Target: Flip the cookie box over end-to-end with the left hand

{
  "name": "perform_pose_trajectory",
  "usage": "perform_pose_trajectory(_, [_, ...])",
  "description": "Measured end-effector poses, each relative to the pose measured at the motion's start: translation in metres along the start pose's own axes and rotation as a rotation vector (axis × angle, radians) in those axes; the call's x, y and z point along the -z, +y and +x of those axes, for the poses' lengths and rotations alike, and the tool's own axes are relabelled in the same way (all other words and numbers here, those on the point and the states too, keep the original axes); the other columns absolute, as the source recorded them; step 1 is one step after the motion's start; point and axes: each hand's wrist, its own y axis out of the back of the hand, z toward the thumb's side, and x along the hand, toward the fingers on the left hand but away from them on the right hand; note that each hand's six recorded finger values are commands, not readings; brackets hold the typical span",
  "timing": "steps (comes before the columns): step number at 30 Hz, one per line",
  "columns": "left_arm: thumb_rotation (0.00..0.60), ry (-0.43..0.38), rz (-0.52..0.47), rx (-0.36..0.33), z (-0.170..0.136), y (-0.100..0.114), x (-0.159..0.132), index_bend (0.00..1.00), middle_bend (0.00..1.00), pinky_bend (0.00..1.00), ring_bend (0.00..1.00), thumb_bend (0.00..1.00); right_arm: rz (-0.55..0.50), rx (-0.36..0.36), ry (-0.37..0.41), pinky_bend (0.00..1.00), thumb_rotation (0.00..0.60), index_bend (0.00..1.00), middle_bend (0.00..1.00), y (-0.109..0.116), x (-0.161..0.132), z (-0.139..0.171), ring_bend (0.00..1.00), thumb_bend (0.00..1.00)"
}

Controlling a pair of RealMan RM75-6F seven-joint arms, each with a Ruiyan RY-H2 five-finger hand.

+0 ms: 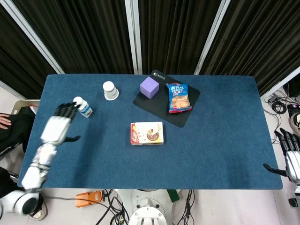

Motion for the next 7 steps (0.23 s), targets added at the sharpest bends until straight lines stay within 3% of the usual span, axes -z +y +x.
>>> perform_pose_trajectory(4, [0.6,0.115,-0.017,-0.003,-0.042,-0.002,0.036,0.04,0.0,0.0,0.0,0.05,-0.023,0.01,-0.002,0.0,0.6,0.0,0.0,-0.002,0.001,0.003,0.0,0.0])
perform_pose_trajectory(7, [0.6,0.179,-0.063,-0.043,-0.071,0.0,0.055,0.04,0.0,0.0,0.0,0.05,-0.032,0.008,0.007,0.0,0.6,0.0,0.0,-0.004,-0.002,0.004,0.0,0.0])
